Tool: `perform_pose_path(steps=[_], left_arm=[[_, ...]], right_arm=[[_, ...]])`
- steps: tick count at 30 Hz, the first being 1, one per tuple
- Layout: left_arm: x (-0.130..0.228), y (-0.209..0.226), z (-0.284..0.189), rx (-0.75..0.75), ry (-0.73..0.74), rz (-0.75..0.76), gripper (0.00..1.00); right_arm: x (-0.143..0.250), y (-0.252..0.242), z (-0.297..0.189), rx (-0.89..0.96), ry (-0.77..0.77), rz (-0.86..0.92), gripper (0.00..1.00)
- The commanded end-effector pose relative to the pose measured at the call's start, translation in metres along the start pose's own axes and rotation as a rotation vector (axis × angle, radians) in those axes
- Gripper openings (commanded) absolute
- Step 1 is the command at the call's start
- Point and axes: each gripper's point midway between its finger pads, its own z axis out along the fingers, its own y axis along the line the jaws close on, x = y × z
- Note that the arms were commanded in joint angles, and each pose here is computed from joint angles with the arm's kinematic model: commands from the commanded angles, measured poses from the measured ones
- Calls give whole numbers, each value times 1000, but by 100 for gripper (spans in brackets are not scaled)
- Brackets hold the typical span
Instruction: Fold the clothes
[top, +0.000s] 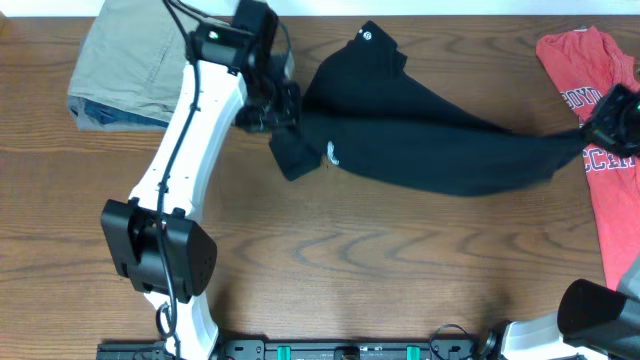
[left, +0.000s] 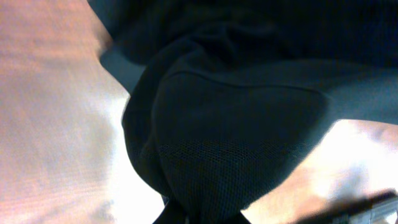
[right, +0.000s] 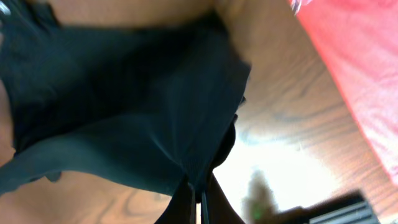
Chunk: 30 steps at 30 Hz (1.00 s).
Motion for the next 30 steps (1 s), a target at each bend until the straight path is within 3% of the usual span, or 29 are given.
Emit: perform_pose_path(steps=[1,13,20,30], left_arm=[[21,-22,-27,40,-19,71,6],[97,-31,-69,-34,85,124,6],[131,-22,-91,-67,97,132,6],[191,8,-70,-101,190,64,6]], right_arm=[[15,-2,-1,11,12,-29,1],[74,-19,-28,14,-54,-36,1],[102,-29,-17,23,-34,-33,1],[113,-36,12,40,28,-1,1]])
